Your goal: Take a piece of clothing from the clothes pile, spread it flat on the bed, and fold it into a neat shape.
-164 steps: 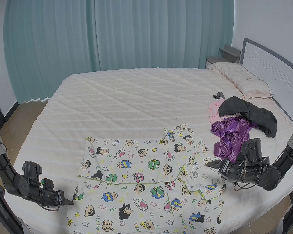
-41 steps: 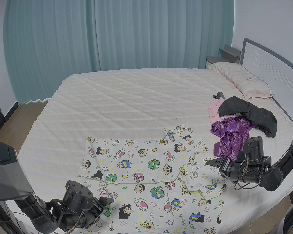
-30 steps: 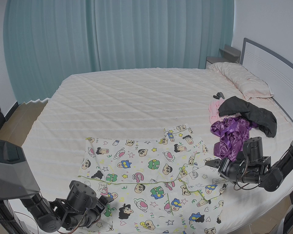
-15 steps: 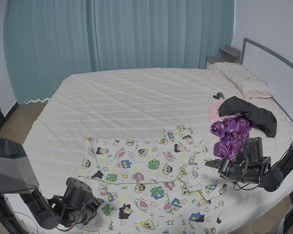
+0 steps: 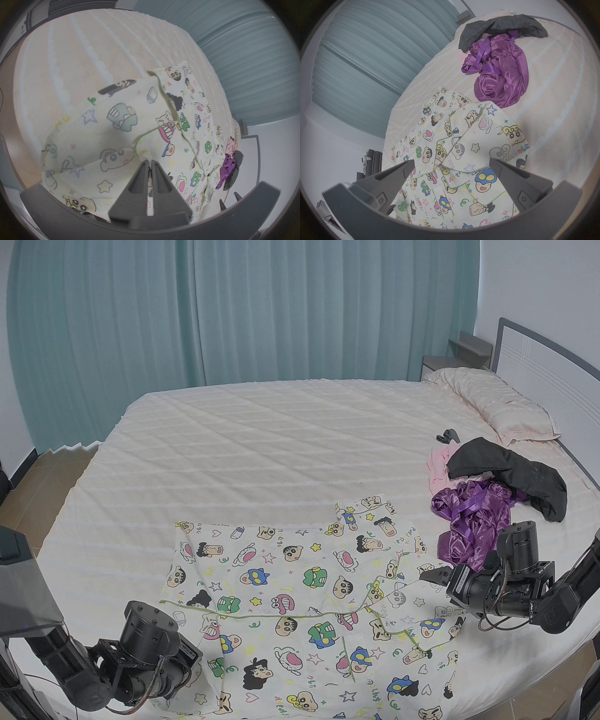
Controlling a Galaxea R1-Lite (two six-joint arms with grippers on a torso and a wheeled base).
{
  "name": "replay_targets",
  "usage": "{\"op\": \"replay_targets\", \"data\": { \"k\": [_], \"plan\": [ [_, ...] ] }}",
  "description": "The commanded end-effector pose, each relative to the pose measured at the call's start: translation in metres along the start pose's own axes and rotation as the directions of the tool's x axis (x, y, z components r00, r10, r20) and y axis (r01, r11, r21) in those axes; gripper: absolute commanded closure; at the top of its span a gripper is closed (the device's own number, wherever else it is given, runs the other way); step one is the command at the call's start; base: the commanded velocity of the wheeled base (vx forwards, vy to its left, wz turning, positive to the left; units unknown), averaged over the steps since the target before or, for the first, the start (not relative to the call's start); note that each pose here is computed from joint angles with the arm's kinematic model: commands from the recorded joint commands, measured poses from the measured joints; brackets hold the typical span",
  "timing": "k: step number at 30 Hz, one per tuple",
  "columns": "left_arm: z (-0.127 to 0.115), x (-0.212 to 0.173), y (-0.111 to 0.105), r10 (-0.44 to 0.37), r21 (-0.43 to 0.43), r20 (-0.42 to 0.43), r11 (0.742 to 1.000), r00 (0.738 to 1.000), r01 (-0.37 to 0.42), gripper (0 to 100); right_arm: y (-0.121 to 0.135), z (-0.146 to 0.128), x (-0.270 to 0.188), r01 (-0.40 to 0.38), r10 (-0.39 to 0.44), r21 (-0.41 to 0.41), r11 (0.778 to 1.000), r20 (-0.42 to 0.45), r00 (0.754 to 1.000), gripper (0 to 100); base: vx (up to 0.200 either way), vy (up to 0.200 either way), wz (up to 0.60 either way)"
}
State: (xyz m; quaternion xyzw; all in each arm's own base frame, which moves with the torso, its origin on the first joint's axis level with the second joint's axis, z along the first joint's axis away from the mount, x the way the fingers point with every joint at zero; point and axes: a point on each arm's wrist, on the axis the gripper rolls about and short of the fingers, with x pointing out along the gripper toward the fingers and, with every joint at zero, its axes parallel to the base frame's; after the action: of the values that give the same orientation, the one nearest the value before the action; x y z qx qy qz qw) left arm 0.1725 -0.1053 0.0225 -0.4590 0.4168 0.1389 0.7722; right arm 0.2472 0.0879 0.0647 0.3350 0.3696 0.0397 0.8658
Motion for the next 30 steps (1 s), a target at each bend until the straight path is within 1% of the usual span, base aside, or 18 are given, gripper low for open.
{"op": "replay_targets", "data": {
  "k": [1, 4, 5, 6, 8, 10, 11, 14, 15, 16, 19, 20, 22, 30],
  "plan": [
    [0.016, -0.021, -0.009, -0.108, 0.032, 0.049, 0.994, 0.993, 0.106, 100, 0.000, 0.000, 0.000, 0.000, 0.000, 0.000, 1.000, 0.001, 1.000, 0, 0.000, 0.000, 0.00],
    [0.026, -0.028, -0.009, -0.133, 0.108, 0.075, 0.986, 0.988, 0.124, 100, 0.000, 0.000, 0.000, -0.001, 0.001, -0.001, 1.000, 0.000, 1.000, 0, 0.000, 0.000, 0.00],
    [0.027, -0.028, -0.009, -0.134, 0.112, 0.076, 0.986, 0.988, 0.125, 100, 0.000, 0.000, 0.000, -0.001, 0.001, -0.001, 1.000, 0.000, 1.000, 0, 0.000, 0.000, 0.00],
    [0.037, -0.028, -0.008, -0.134, 0.165, 0.091, 0.979, 0.987, 0.118, 100, 0.000, 0.000, 0.000, 0.000, 0.000, 0.000, 1.000, 0.001, 1.000, 0, 0.000, 0.000, 0.00],
    [0.048, -0.027, -0.006, -0.134, 0.213, 0.092, 0.971, 0.987, 0.112, 100, 0.000, 0.000, 0.000, -0.001, 0.001, -0.001, 1.000, 0.000, 1.000, 0, 0.000, 0.000, 0.00],
    [0.054, -0.026, -0.005, -0.135, 0.230, 0.088, 0.967, 0.987, 0.112, 100, 0.000, 0.000, 0.000, -0.001, 0.001, -0.001, 1.000, 0.000, 1.000, 0, 0.000, 0.000, 0.00],
    [0.064, -0.026, -0.001, -0.135, 0.253, 0.074, 0.961, 0.988, 0.113, 100, 0.000, 0.000, 0.000, 0.000, 0.000, 0.000, 1.000, 0.001, 1.000, 0, 0.000, 0.000, 0.00],
    [0.080, -0.024, 0.005, -0.142, 0.266, 0.063, 0.956, 0.988, 0.121, 100, 0.000, 0.000, 0.000, 0.001, -0.001, 0.000, 1.000, 0.002, 1.000, 0, 0.000, 0.000, 0.00],
    [0.080, -0.024, 0.005, -0.142, 0.266, 0.063, 0.956, 0.988, 0.121, 100, 0.000, 0.000, 0.000, 0.001, -0.001, 0.000, 1.000, 0.002, 1.000, 0, 0.000, 0.000, 0.00],
    [0.090, -0.022, 0.007, -0.142, 0.264, 0.064, 0.957, 0.988, 0.120, 100, 0.000, 0.000, 0.000, 0.000, 0.000, 0.000, 1.000, 0.001, 1.000, 0, 0.000, 0.000, 0.00],
    [0.098, -0.018, 0.012, -0.136, 0.269, 0.051, 0.956, 0.989, 0.117, 100, 0.000, 0.000, 0.000, 0.000, 0.000, 0.000, 1.000, 0.001, 1.000, 0, 0.000, 0.000, 0.00],
    [0.103, -0.015, 0.017, -0.127, 0.293, 0.039, 0.950, 0.991, 0.110, 100, 0.000, 0.000, 0.000, -0.001, 0.001, -0.001, 1.000, 0.000, 1.000, 0, 0.000, 0.000, 0.00],
    [0.108, -0.012, 0.021, -0.114, 0.310, 0.029, 0.946, 0.993, 0.100, 100, 0.000, 0.000, 0.000, 0.000, 0.000, -0.001, 1.000, 0.001, 1.000, 0, 0.000, 0.000, 0.00],
    [0.123, 0.010, 0.025, -0.067, 0.276, 0.031, 0.960, 0.997, 0.056, 100, 0.000, 0.000, 0.000, 0.000, 0.000, 0.000, 1.000, 0.001, 1.000, 0, 0.000, 0.000, 0.00]
  ]
}}
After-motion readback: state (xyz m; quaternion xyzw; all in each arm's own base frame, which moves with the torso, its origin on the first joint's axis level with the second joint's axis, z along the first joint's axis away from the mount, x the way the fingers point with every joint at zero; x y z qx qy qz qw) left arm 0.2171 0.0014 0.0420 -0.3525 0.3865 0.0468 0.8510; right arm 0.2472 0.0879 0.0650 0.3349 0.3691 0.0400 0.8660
